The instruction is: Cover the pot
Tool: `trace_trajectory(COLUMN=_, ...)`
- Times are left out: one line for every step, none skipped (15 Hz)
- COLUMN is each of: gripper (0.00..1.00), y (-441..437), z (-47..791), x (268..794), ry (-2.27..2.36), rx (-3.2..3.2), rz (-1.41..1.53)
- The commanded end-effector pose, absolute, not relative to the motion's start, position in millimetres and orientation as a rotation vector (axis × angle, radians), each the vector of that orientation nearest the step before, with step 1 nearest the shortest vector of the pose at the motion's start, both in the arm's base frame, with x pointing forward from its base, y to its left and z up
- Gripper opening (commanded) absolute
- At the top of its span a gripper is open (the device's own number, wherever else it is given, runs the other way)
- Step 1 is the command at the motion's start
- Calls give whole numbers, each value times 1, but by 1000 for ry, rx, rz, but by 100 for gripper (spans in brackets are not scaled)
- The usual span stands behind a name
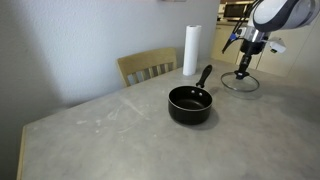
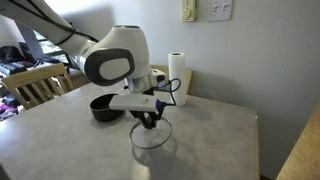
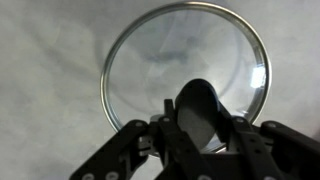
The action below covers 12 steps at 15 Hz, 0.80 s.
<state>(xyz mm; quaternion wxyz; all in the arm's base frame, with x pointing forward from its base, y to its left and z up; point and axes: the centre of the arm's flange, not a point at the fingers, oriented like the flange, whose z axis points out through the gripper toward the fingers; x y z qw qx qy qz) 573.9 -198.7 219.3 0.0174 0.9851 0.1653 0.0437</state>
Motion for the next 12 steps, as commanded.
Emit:
trace_trajectory(gripper=15, y=-195, z=263, x=573, ry=498, rx=3029, rz=173)
trace_trajectory(gripper=15, y=-193, z=272, x=574, ry=493, rx=3021, rz=187)
trace_trajectory(gripper=15, y=-192, z=279, x=576, ry=491, rx=3015, rz=197)
trace_trajectory(gripper=15, y=-189, z=288, x=578, ry=485, rx=3010, rz=203)
trace_trajectory(gripper=15, y=-186, z=294, x=579, ry=483, rx=3006, rz=209)
trace_trajectory(gripper=15, y=-182, z=300, x=581, ry=487, rx=3001, rz=218)
trace_trajectory(gripper=15, y=-176, z=305, x=584, ry=490, rx=2993, rz=224)
trace_trajectory(gripper=15, y=-172, z=310, x=585, ry=499, rx=2985, rz=229)
trace_trajectory(gripper=15, y=-165, z=312, x=588, ry=509, rx=2976, rz=230)
trace_trajectory(gripper=15, y=-159, z=315, x=590, ry=518, rx=2966, rz=229)
trace_trajectory(gripper=15, y=-150, z=317, x=593, ry=532, rx=2956, rz=225)
trace_trajectory(gripper=15, y=-142, z=319, x=596, ry=542, rx=2944, rz=217)
